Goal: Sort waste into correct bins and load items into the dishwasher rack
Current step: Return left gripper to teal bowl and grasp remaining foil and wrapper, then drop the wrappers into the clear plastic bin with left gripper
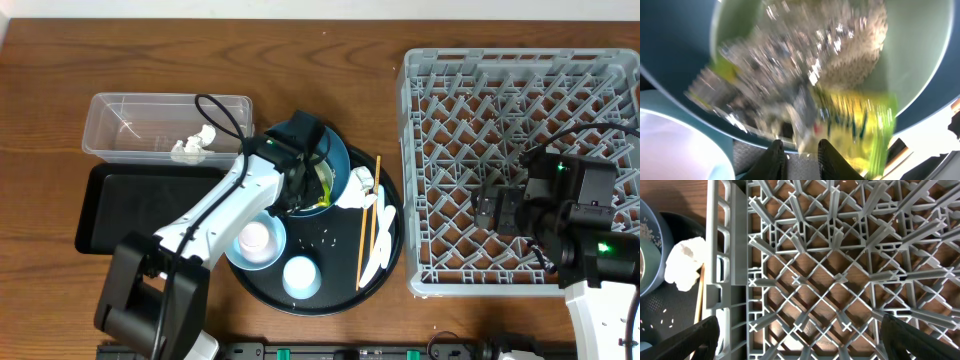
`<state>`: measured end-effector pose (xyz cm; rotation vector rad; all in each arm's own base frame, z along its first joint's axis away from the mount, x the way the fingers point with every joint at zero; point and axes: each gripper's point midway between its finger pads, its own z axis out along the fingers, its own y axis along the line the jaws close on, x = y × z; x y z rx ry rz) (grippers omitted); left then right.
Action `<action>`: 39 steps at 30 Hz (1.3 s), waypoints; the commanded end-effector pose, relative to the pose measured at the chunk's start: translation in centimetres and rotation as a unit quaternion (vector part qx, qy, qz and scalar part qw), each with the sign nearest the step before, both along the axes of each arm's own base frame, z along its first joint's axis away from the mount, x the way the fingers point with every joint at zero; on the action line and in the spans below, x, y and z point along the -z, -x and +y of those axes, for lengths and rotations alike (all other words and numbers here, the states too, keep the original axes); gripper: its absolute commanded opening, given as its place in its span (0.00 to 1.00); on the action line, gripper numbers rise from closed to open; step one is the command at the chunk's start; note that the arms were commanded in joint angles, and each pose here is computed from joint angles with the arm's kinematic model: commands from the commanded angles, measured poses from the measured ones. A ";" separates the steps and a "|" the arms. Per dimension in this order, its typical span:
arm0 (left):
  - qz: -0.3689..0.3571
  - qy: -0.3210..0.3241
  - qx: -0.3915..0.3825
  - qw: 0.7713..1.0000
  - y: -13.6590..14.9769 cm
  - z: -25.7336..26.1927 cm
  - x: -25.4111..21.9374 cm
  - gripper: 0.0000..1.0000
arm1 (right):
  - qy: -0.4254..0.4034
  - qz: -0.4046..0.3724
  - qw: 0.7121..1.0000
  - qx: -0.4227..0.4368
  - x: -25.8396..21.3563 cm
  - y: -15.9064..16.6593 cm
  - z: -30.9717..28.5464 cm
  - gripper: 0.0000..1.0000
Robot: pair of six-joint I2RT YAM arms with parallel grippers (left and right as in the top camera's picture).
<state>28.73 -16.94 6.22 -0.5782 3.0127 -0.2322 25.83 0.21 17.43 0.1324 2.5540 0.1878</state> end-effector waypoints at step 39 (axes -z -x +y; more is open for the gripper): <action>-0.206 -0.046 0.008 0.977 -6.0 8.1 -11.8 0.06 | -0.002 -0.008 1.000 0.000 -0.7 -0.2 0.2 0.99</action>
